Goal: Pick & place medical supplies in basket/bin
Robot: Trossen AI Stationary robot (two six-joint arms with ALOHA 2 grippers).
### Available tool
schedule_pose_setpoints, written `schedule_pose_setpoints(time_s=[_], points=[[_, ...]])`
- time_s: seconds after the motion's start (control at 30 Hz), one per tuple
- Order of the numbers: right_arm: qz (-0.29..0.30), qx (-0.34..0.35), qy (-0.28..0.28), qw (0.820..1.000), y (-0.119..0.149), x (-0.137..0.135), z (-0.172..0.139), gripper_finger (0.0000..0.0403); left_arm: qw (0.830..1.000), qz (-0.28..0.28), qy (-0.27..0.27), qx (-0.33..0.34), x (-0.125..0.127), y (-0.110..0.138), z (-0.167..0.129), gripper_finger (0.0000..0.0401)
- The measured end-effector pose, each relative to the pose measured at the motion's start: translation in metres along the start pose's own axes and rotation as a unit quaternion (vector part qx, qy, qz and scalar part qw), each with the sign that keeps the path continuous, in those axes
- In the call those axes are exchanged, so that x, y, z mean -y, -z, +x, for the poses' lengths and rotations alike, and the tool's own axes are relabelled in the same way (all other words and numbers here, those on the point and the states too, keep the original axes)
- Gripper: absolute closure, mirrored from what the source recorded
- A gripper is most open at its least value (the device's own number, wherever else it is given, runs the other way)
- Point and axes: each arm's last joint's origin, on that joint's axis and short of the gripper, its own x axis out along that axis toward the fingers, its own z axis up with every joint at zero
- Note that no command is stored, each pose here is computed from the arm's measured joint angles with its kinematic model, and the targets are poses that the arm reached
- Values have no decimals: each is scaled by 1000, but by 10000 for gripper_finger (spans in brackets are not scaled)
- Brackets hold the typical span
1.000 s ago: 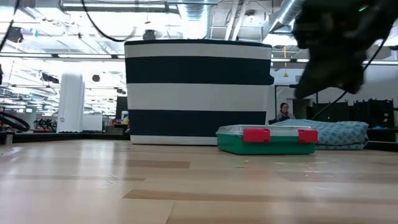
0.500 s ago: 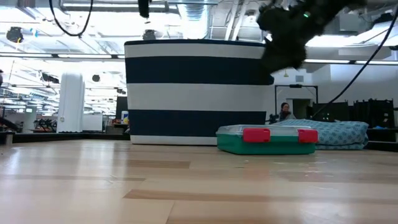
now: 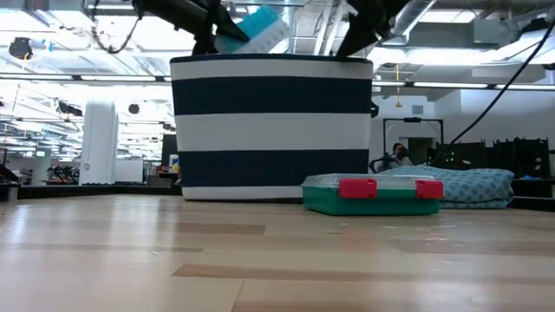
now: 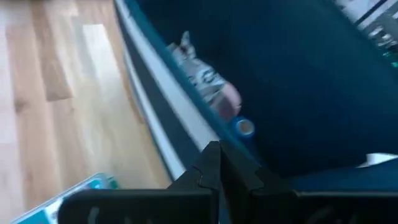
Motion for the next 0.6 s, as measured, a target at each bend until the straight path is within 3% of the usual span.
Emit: schedule_pose_setpoints(time_s=[0.2,0.4,0.6], points=[[-4,-4,26,1000,-21,29,-21,403,993,67,-22,-95,-5,-14,21,269],[-1,-10,26,1000,-32,42,-42,403,983,98,-24,-154,-9,-24,44,264],[-3,9,17,1000,-40,42,-56,403,962,118,-12,-244,-20,-11,71,262]])
